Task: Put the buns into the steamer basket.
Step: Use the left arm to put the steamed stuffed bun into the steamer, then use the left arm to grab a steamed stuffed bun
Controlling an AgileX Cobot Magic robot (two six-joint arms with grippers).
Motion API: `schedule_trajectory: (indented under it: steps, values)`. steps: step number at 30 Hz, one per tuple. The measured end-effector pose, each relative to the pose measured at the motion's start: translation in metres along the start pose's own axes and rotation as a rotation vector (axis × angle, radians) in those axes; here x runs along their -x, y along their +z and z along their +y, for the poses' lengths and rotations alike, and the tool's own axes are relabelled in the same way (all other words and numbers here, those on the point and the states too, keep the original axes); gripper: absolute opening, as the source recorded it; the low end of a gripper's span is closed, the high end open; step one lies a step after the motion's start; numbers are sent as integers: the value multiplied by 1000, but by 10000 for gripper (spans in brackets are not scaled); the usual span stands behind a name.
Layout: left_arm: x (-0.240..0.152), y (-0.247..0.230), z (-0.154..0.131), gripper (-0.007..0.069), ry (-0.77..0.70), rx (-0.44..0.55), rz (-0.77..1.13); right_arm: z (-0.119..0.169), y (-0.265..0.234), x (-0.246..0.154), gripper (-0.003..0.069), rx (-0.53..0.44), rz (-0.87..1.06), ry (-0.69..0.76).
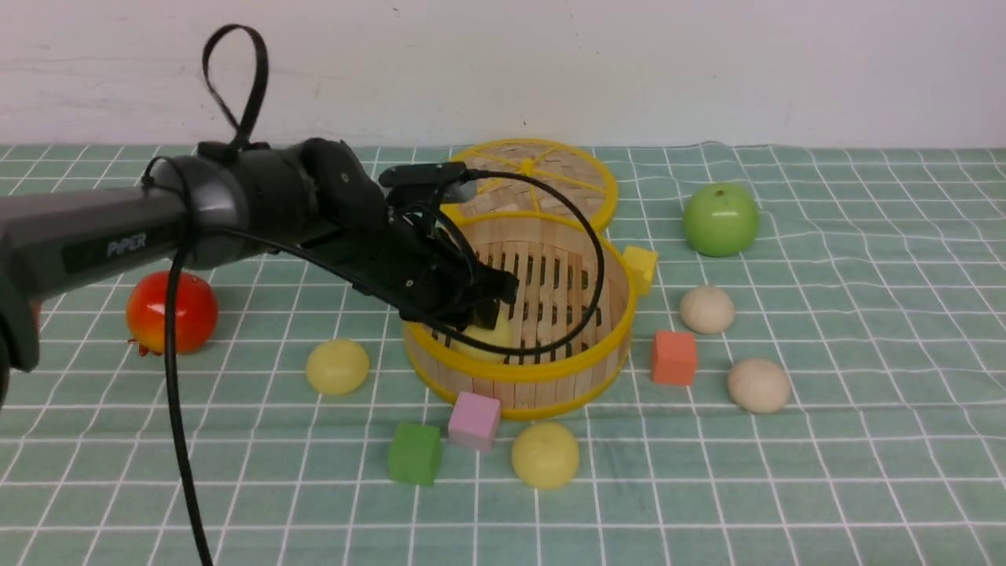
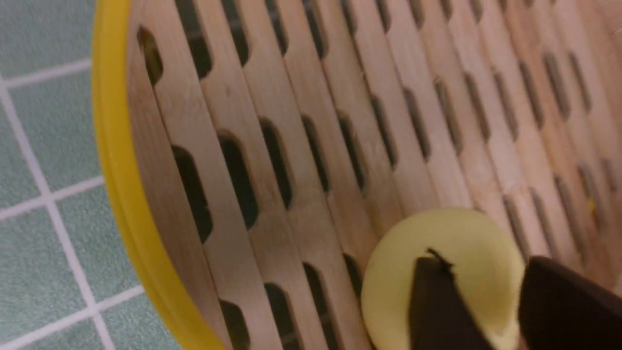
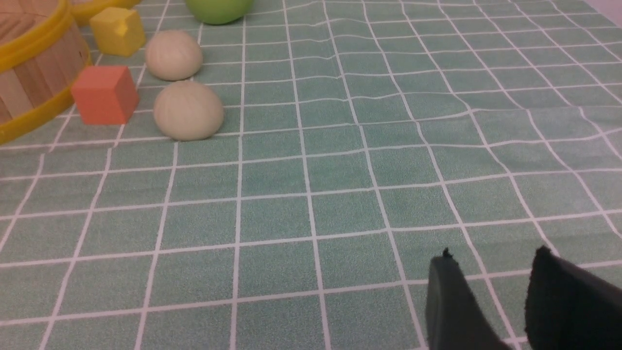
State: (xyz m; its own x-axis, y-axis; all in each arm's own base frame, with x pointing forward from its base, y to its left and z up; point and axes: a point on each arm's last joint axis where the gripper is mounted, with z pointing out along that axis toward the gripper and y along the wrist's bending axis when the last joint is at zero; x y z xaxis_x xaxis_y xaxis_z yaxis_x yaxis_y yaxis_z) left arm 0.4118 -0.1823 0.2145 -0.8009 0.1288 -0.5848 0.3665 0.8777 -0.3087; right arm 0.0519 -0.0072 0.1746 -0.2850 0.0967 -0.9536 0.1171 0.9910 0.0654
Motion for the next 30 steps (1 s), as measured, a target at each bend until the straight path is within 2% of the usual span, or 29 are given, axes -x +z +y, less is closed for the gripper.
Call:
schedule_trajectory:
  steps: [2,3,6,9,11,13,14,15,19,22,30]
  values:
    - [4,-8,-3,334,6,-2,-18,0,0,0,240,0,0,0]
    - [9,-24,-8,379,26,-8,-43,0,0,0,240,0,0,0]
    - [16,-57,-19,407,74,-12,-63,0,0,0,240,0,0,0]
    - [18,-99,-24,382,73,12,-34,0,0,0,240,0,0,0]
    - [6,-116,-11,302,28,97,93,0,0,0,240,0,0,0]
    - [-6,-112,6,239,2,173,185,0,0,0,240,0,0,0]
    - [-7,-111,7,232,6,180,193,0,0,0,240,0,0,0]
    - [-17,-99,23,181,-5,233,255,0,0,0,240,0,0,0]
    - [-22,-72,41,144,-3,274,266,0,0,0,240,0,0,0]
    - [-21,-58,46,154,0,277,228,0,0,0,240,0,0,0]
    - [-22,-29,61,258,66,327,189,0,0,0,240,0,0,0]
